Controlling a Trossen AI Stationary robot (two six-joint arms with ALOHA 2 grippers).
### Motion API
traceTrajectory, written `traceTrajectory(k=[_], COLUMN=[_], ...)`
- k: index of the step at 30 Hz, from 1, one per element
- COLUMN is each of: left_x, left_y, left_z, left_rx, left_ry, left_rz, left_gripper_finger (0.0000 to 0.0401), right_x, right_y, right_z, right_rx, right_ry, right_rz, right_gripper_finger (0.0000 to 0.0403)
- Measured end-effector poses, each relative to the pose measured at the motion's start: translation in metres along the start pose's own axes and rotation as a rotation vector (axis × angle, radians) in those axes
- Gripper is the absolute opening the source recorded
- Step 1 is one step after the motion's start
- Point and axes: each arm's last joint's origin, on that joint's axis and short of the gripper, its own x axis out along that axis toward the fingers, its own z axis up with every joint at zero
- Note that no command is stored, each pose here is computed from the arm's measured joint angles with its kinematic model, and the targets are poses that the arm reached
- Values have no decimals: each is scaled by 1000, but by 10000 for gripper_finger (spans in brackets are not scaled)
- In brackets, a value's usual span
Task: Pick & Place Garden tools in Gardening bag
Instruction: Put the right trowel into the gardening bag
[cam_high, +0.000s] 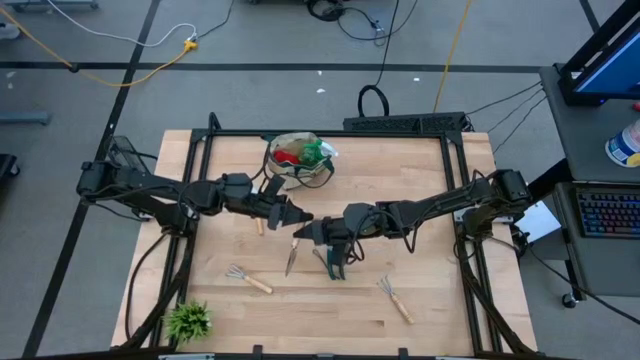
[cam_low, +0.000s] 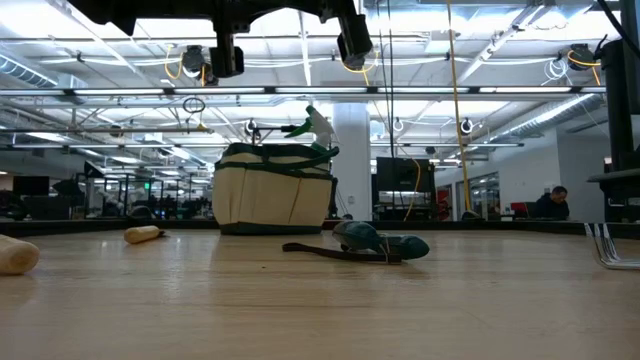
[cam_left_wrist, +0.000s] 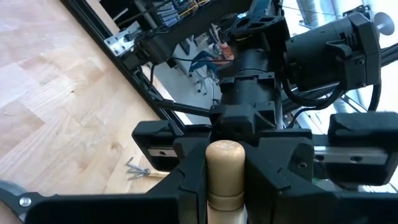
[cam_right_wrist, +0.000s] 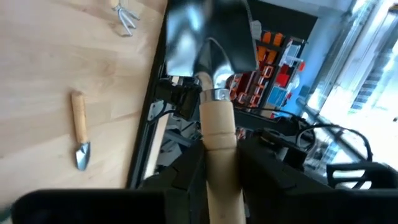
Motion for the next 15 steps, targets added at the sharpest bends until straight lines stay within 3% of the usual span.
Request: traceTrajectory(k=[15], left_x=[0], left_y=[4], left_z=[-3], left_rx=[11], left_ry=[36], left_rz=[36], left_gripper_finger=[69], right_x=[0], right_y=[0], right_z=[1], right_rx=[157], right_ry=[-3], right_rz=[3], right_gripper_finger=[149])
